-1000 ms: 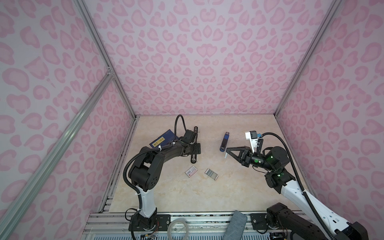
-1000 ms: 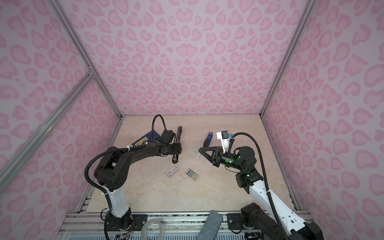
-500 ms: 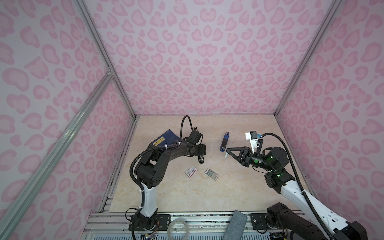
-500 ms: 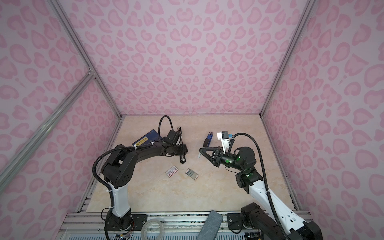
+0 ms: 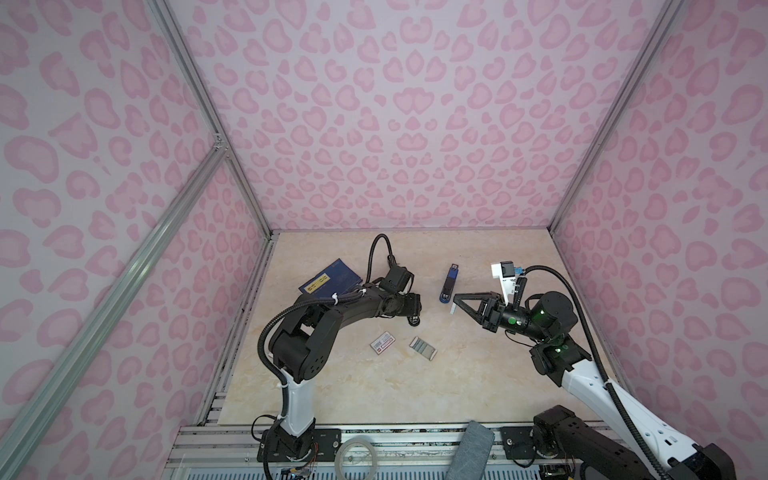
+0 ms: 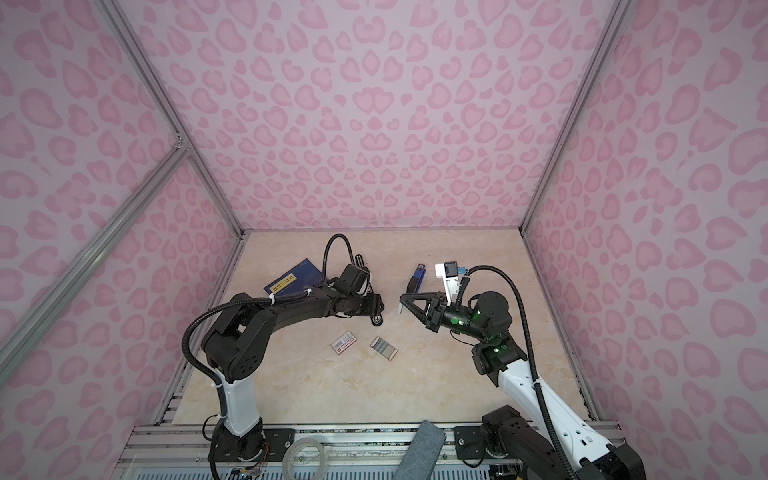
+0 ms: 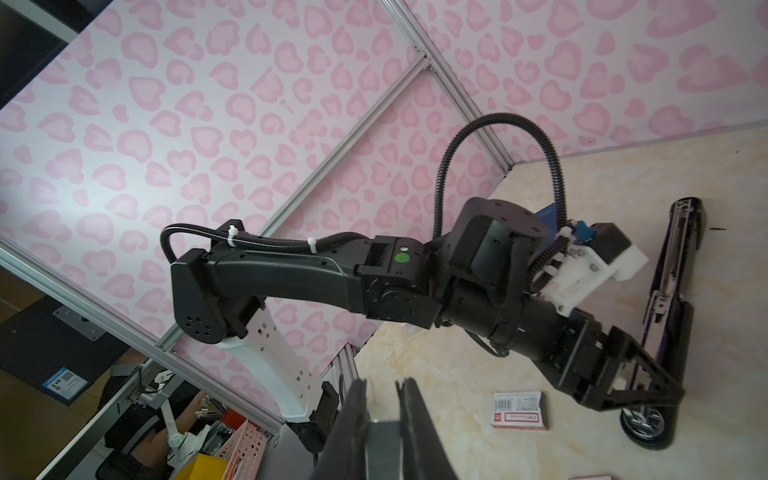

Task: Load the staples into the stapler
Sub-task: 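Open the left gripper and move it onto the long black stapler's base, then carry the strip over the channel with the right gripper while the left holds the stapler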

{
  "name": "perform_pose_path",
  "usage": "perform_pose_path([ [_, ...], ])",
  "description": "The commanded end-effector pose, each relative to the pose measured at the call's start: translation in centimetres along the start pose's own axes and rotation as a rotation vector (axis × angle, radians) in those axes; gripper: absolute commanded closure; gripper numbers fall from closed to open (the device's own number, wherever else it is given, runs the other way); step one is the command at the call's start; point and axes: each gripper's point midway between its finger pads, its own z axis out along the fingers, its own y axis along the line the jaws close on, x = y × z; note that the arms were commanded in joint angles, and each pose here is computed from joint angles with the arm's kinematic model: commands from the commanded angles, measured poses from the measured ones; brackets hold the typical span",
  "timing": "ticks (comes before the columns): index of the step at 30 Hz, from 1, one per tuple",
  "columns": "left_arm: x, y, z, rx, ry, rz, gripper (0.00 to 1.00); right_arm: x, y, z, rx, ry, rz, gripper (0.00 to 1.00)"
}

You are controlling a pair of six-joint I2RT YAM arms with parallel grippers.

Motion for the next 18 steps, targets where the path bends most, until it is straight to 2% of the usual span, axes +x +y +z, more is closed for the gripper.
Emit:
perform_pose_path([
  [1, -0.9, 0.4, -2.9, -0.017, -0.08, -0.017, 0.29, -0.2, -1.3, 0.4, 0.058, 0.008, -0.01, 0.84],
  [8, -0.2, 3.4, -9.8, 0.016, -0.167, -0.094, 0.26, -0.9, -5.3, 2.4, 0.231, 0.06, -0.016, 0.83],
  [10, -0.2, 4.3, -11.4, 0.03, -0.171, -0.151, 0.24, -1.1, -6.9, 3.2, 0.291, 0.077, -0.014, 0.83],
  [14, -0.5, 6.1, -12.7, 0.11, -0.14, -0.304, 0.24, -1.2, -9.8, 5.3, 0.397, 0.137, -0.019, 0.83],
  [18, -1.6, 6.7, -14.0, 0.119, -0.164, -0.326, 0.24, -0.9, -12.4, 7.4, 0.493, 0.199, -0.037, 0.83],
])
